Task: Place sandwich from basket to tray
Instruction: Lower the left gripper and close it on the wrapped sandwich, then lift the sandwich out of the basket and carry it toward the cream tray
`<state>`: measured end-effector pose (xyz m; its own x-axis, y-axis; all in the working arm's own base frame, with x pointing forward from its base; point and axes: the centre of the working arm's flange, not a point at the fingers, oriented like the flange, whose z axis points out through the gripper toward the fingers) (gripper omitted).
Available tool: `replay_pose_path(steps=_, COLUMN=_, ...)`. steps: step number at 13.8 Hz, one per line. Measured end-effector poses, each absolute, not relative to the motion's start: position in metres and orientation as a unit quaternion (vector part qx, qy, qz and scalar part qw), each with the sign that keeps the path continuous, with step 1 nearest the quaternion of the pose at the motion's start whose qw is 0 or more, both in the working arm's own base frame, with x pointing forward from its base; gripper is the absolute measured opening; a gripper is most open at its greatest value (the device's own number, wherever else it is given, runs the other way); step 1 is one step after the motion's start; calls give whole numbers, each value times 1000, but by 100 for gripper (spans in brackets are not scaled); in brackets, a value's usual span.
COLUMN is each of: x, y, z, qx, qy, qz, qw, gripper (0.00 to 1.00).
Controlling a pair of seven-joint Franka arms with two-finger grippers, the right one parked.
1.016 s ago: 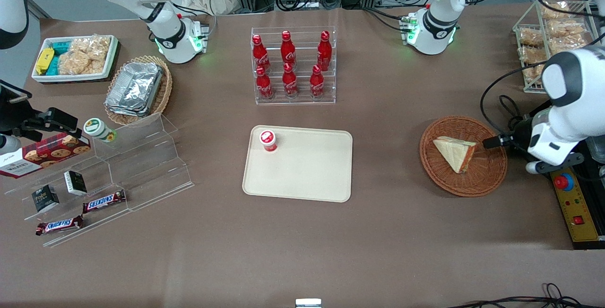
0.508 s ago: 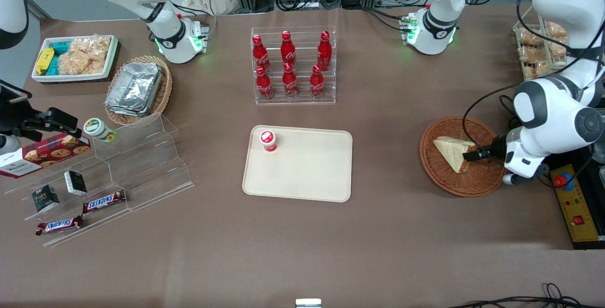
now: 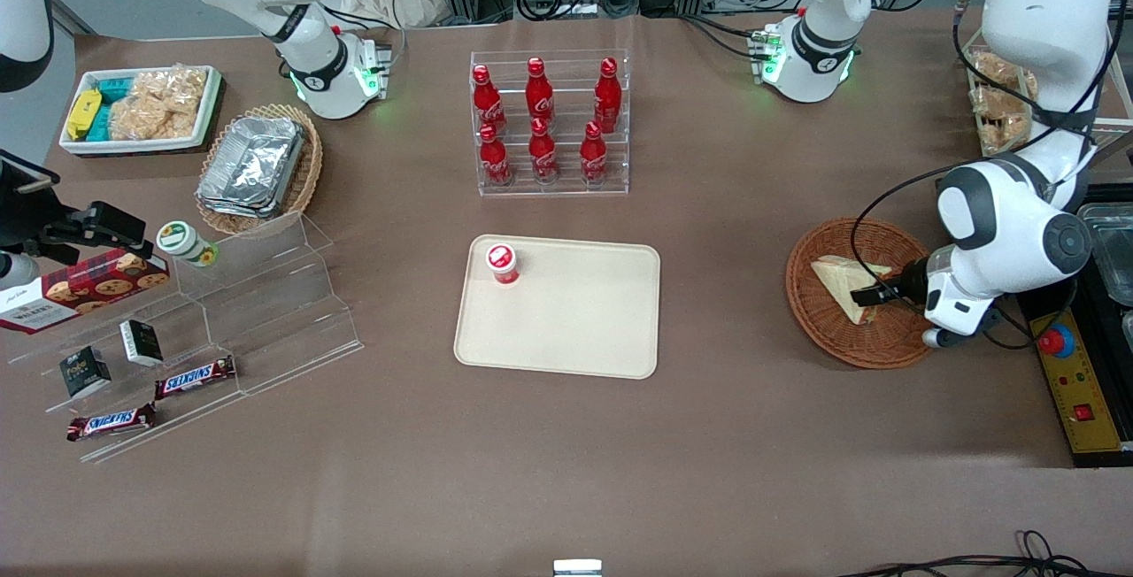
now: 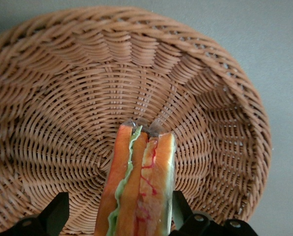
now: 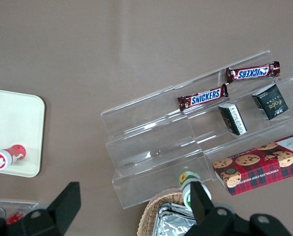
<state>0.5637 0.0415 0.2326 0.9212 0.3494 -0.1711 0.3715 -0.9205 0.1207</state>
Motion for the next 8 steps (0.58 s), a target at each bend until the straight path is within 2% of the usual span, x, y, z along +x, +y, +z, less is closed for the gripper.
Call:
replay_pose_path(steps=5, x=565, y=40, z=234, qx=974, qy=197, qz=-71, qw=82, gripper=43)
replay_pose_path(steps=7, x=574, y=37, z=247, qx=972, qy=210, qz=-59, qw=83, gripper=26)
replay_pose_path(steps=8, x=579, y=31, z=257, qx=973, qy=209, qz=-49, qw=85, gripper=25)
